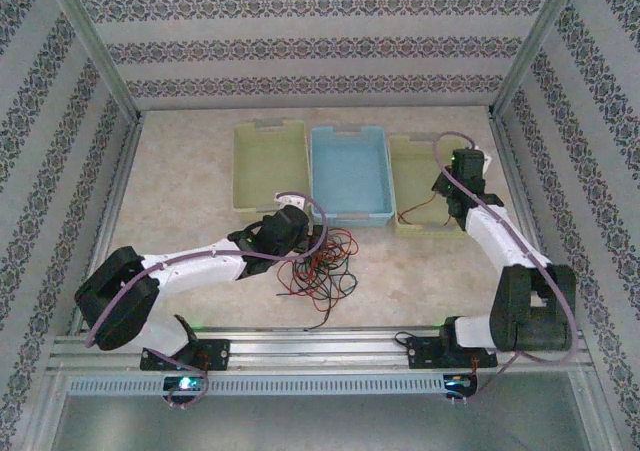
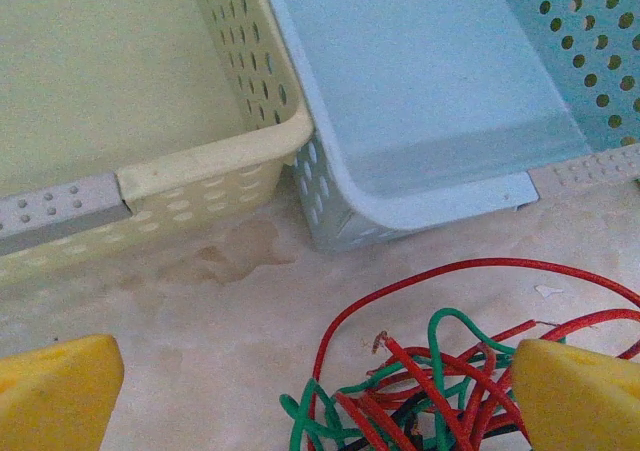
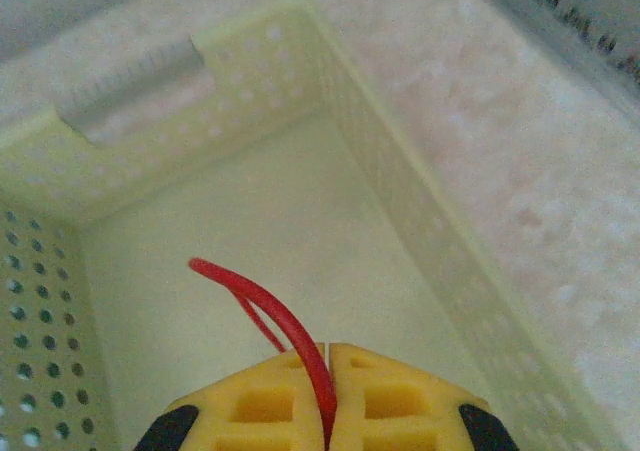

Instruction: Untangle the cables

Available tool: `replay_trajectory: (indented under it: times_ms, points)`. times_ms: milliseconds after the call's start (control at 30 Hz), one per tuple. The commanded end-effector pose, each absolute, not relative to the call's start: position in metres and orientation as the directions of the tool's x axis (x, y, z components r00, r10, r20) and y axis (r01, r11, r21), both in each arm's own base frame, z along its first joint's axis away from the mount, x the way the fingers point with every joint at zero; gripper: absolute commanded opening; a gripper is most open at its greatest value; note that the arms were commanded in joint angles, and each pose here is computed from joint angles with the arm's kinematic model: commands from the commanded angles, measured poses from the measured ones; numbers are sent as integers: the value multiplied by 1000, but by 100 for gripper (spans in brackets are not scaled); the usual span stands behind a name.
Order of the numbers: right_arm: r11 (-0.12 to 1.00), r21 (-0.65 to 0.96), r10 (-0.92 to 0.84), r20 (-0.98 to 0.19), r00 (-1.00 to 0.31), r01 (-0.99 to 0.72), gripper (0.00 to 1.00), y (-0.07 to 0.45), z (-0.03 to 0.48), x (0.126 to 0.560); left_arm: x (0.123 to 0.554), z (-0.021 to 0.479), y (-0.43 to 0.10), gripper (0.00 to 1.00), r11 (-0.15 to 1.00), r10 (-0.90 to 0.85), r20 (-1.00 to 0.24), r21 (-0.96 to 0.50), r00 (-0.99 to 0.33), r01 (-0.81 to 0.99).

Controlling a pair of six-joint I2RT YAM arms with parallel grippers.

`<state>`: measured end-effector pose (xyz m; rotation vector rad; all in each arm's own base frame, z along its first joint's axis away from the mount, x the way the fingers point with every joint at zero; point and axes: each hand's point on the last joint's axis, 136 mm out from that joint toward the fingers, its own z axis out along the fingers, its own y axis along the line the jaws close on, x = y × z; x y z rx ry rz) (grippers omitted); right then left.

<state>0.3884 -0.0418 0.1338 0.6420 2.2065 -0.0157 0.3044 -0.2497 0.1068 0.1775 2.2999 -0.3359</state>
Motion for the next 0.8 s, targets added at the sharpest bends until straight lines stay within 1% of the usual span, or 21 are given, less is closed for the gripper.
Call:
replay_trajectory:
  times_ms: [0, 133, 167, 233, 400, 467, 533, 667, 733, 767]
  points:
    - [857, 209, 483, -643, -595, 471, 0, -33, 105, 386, 306, 105, -241, 99, 964, 22, -724, -168, -690, 206]
    - [839, 238, 526, -586, -616, 490, 0, -31, 87, 396, 305, 105, -240, 99, 966, 20, -725, -165, -689, 201]
    - [827, 264, 549, -571, -611, 496, 3, -30, 85, 400, 306, 106, -239, 99, 966, 18, -727, -164, -687, 199]
    - [817, 291, 566, -570, -596, 497, 24, -28, 91, 404, 305, 108, -237, 99, 967, 14, -729, -163, -684, 193]
    - [822, 299, 548, -647, -530, 485, 46, -36, 129, 404, 306, 110, -231, 99, 970, 0, -734, -165, -679, 178]
    - [829, 298, 530, -688, -496, 472, 57, -39, 150, 399, 306, 111, -228, 99, 971, -10, -732, -171, -681, 168]
    - [838, 293, 508, -726, -464, 460, 60, -41, 169, 391, 306, 111, -226, 99, 971, -17, -730, -175, -683, 163]
    - [873, 282, 445, -796, -411, 399, 62, -34, 212, 368, 305, 110, -220, 100, 970, -24, -723, -183, -691, 158]
    - [894, 313, 432, -793, -429, 320, 60, -12, 223, 358, 303, 108, -220, 100, 969, -18, -720, -184, -694, 165]
    - [905, 345, 424, -782, -457, 249, 59, 9, 226, 353, 302, 107, -220, 100, 967, -14, -718, -186, -696, 172]
